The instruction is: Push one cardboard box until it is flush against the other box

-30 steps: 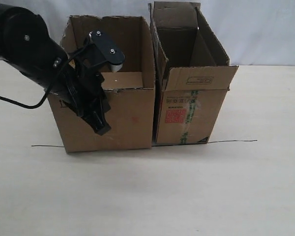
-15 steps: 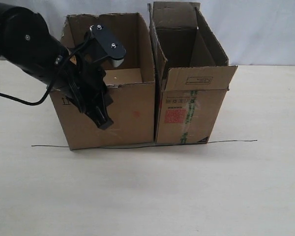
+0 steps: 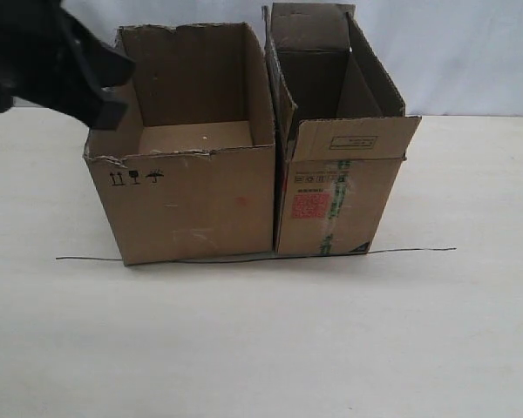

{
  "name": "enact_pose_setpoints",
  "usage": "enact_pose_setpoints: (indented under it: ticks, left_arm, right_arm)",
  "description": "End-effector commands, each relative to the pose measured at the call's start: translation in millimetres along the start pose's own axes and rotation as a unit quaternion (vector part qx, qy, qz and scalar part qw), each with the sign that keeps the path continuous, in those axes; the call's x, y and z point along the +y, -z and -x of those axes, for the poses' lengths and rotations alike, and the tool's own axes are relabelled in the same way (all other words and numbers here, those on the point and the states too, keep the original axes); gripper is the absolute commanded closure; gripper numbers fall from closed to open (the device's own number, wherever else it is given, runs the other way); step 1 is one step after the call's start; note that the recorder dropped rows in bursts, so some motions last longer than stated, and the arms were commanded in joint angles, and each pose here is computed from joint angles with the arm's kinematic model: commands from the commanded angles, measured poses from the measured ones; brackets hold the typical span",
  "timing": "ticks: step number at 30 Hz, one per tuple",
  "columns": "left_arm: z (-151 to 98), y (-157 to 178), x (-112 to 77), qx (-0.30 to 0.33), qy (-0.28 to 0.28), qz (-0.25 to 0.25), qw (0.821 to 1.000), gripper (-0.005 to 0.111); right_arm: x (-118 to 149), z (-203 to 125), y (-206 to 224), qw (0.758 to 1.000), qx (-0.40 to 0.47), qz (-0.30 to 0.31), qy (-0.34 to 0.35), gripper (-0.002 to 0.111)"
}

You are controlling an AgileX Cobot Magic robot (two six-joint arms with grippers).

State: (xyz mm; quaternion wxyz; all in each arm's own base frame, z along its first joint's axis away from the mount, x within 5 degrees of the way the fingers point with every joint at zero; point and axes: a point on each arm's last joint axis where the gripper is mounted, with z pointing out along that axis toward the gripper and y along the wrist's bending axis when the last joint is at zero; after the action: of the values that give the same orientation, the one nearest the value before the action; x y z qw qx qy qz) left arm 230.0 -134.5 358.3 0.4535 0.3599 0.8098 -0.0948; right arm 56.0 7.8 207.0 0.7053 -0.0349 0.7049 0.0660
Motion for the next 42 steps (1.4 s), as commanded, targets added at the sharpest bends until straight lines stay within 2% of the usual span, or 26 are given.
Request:
enact_pose_setpoints:
  ticks: [1, 7, 14, 21, 27, 32, 34, 36, 39, 42]
  left_arm:
    - [-31.4, 33.5, -4.1, -0.081, 0.099, 0.022, 0.992, 0.107]
    - [-65.4, 84.9, -21.4, -0.21, 0.191, 0.033, 0.958, 0.107]
    - [-78.3, 136.0, -35.0, -0.301, 0.191, 0.031, 0.934, 0.107]
    - [-82.5, 158.6, -40.2, -0.344, 0.185, 0.032, 0.92, 0.107]
    - [-87.6, 162.0, -44.0, -0.33, 0.148, 0.037, 0.932, 0.107]
    - [-95.5, 153.4, -43.2, -0.302, 0.108, 0.06, 0.945, 0.107]
    - [-107.6, 144.3, -43.7, -0.281, 0.109, 0.07, 0.951, 0.107]
    - [-131.3, 137.9, -45.0, -0.265, 0.122, 0.102, 0.951, 0.107]
    - [-176.7, 132.2, -50.3, -0.255, 0.091, 0.197, 0.942, 0.107]
    - [-207.1, 124.4, -55.4, -0.247, 0.065, 0.258, 0.932, 0.107]
  right_arm:
    - [0.2, -0.9, 0.1, 1.0, -0.003, 0.002, 0.002, 0.103]
    - [0.2, -0.9, 0.1, 1.0, -0.003, 0.002, 0.002, 0.103]
    - [0.2, -0.9, 0.1, 1.0, -0.003, 0.002, 0.002, 0.103]
    - [0.2, -0.9, 0.1, 1.0, -0.003, 0.002, 0.002, 0.103]
    - [0.2, -0.9, 0.1, 1.0, -0.003, 0.002, 0.002, 0.103]
    - [0.2, -0.9, 0.1, 1.0, -0.003, 0.002, 0.002, 0.103]
    - [0.2, -0.9, 0.1, 1.0, -0.003, 0.002, 0.002, 0.103]
    - [0.2, -0.9, 0.1, 1.0, -0.003, 0.002, 0.002, 0.103]
    - [0.2, -0.9, 0.1, 1.0, -0.003, 0.002, 0.002, 0.103]
    - [0.2, -0.9, 0.1, 1.0, -0.003, 0.002, 0.002, 0.103]
